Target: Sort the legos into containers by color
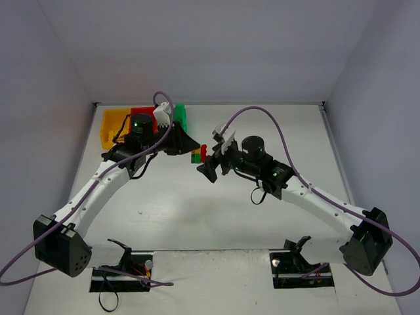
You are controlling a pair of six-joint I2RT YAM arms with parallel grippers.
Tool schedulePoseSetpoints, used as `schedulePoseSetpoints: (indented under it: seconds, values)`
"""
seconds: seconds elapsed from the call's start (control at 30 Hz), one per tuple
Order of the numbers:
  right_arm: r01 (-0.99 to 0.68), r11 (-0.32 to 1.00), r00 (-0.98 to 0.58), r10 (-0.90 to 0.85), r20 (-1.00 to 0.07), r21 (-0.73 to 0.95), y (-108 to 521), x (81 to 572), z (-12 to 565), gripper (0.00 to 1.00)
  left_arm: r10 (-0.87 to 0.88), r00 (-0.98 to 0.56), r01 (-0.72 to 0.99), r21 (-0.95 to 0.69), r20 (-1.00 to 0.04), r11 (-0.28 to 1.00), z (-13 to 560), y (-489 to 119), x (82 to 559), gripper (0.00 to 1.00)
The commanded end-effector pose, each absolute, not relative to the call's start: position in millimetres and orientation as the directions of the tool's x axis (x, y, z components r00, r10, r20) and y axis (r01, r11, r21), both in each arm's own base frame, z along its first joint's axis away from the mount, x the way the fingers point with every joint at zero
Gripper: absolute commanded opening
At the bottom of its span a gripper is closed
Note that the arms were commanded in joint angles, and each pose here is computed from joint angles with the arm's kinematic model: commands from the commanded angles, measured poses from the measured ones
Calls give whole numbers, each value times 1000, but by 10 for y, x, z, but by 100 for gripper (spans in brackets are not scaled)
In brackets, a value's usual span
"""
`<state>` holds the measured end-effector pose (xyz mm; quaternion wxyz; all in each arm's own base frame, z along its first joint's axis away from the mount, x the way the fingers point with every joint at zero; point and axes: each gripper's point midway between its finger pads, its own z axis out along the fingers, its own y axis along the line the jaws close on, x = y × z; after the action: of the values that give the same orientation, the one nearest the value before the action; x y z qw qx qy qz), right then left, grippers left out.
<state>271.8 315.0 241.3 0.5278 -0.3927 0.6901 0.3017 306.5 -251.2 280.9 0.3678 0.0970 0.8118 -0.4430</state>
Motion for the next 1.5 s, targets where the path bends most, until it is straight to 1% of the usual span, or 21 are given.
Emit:
schedulePoseSetpoints:
  seconds: [0.0,0.03,0.1,0.13,0.27,0.53,0.67,0.73,0.77,0.87,0.9,0.97,1.0,1.07,1.1,1.13,1.2,1.27,1.47]
  values:
    - [-777,603,-228,1,-974,183,3210,2882,2879,92,-328,-557,489,-621,-763,613,3289,-2400,3283,1]
    - [-740,640,-246,29,-969,207,3172,2940,2886,92,-344,-546,478,-621,-764,621,3274,-2380,3303,1]
    - [-710,656,-280,70,-957,256,3177,2957,2892,92,-378,-540,446,-637,-752,629,3274,-2349,3319,1]
    - [-690,676,-282,79,-956,259,3166,2986,2883,92,-397,-514,460,-635,-760,621,3349,-2354,3346,1]
    - [-692,675,-274,81,-958,255,3255,3004,2905,93,-439,-502,438,-656,-745,614,3385,-2338,3338,1]
    - [-702,669,-257,84,-963,245,3441,3081,2970,93,-453,-495,426,-661,-742,617,3399,-2324,3312,1]
    - [-695,680,-246,80,-966,233,3495,3125,2962,90,-458,-495,425,-665,-738,614,3398,-2320,3291,1]
    - [-691,684,-247,79,-966,233,3511,3145,2936,87,-457,-497,425,-666,-738,614,3387,-2322,3280,1]
    - [-692,684,-243,81,-967,231,3519,3147,2948,84,-455,-500,424,-666,-737,614,3382,-2321,3272,1]
    - [-687,691,-245,73,-967,226,3546,3173,2909,70,-453,-500,426,-665,-738,614,3381,-2327,3255,1]
    - [-676,702,-246,72,-967,224,3537,3195,2888,60,-452,-499,426,-664,-739,615,3379,-2325,3252,1]
    - [-670,711,-236,72,-969,216,3523,3209,2886,48,-449,-502,423,-663,-739,617,3364,-2323,3249,1]
    - [-666,714,-231,76,-970,215,3515,3210,2892,36,-445,-505,420,-661,-740,622,3345,-2318,3248,1]
    - [-656,727,-222,72,-972,204,3486,3233,2871,21,-436,-515,415,-660,-738,626,3297,-2319,3223,1]
    - [-649,733,-222,73,-972,203,3471,3247,2864,7,-433,-516,412,-657,-739,632,3273,-2313,3226,1]
    - [-626,755,-218,74,-973,198,3422,3286,2844,0,-433,-517,407,-657,-738,634,3252,-2302,3214,1]
    - [-613,767,-212,68,-975,187,3375,3310,2827,0,-430,-514,399,-651,-742,646,3226,-2275,3209,1]
    - [-605,776,-210,64,-976,181,3331,3326,2801,0,-412,-543,363,-647,-732,671,3083,-2233,3174,1]
    - [-524,825,-242,96,-965,213,3040,3515,2678,0,-398,-558,324,-632,-728,704,2905,-2139,3106,0]
